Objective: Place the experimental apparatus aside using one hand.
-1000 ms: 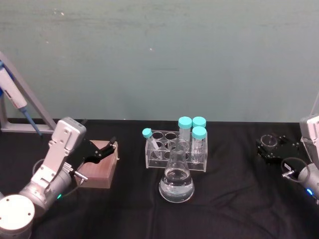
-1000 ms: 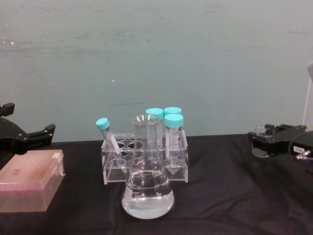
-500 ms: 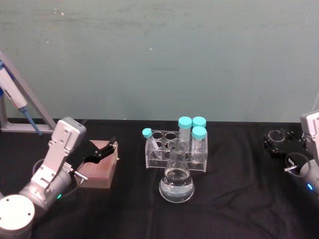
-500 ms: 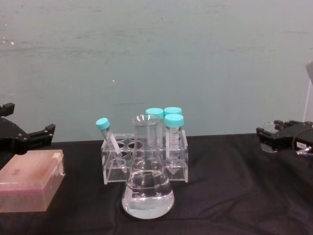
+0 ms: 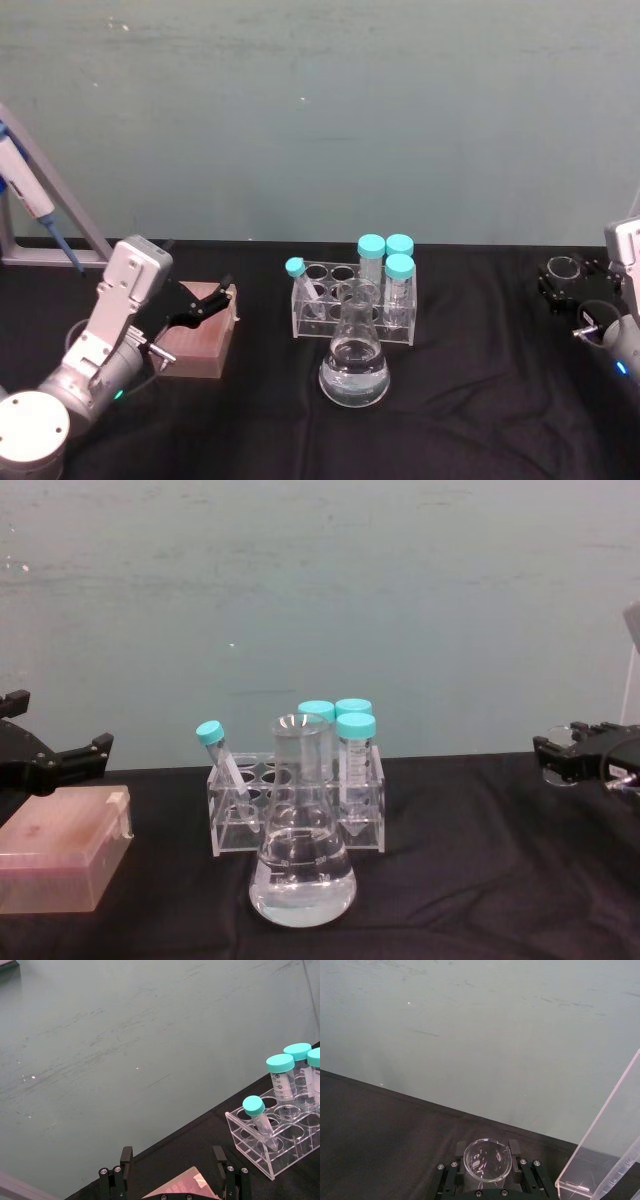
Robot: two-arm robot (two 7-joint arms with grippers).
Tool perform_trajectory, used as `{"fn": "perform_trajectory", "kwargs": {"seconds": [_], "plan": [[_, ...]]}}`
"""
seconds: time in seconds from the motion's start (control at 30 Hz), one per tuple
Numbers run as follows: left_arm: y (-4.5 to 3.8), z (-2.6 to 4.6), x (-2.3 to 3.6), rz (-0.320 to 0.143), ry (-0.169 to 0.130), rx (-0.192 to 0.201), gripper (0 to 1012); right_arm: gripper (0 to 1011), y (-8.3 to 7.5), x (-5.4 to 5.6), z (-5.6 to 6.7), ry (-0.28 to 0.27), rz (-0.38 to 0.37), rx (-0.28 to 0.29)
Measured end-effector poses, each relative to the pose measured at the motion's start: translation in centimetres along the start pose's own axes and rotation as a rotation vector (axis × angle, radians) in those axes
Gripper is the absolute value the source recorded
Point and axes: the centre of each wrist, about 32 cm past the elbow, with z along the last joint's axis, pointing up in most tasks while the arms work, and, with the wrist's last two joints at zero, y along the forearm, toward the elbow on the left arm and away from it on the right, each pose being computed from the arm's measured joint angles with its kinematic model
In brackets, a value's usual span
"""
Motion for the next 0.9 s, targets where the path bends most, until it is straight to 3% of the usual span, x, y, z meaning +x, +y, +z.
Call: {"fn": "perform_trajectory", "kwargs": {"seconds": [0.9], "plan": [[0.0, 0.0, 0.0, 0.0, 0.0, 0.0, 1000, 507, 0.06, -0.11, -0.74, 0.025, -0.073, -0.046]]}}
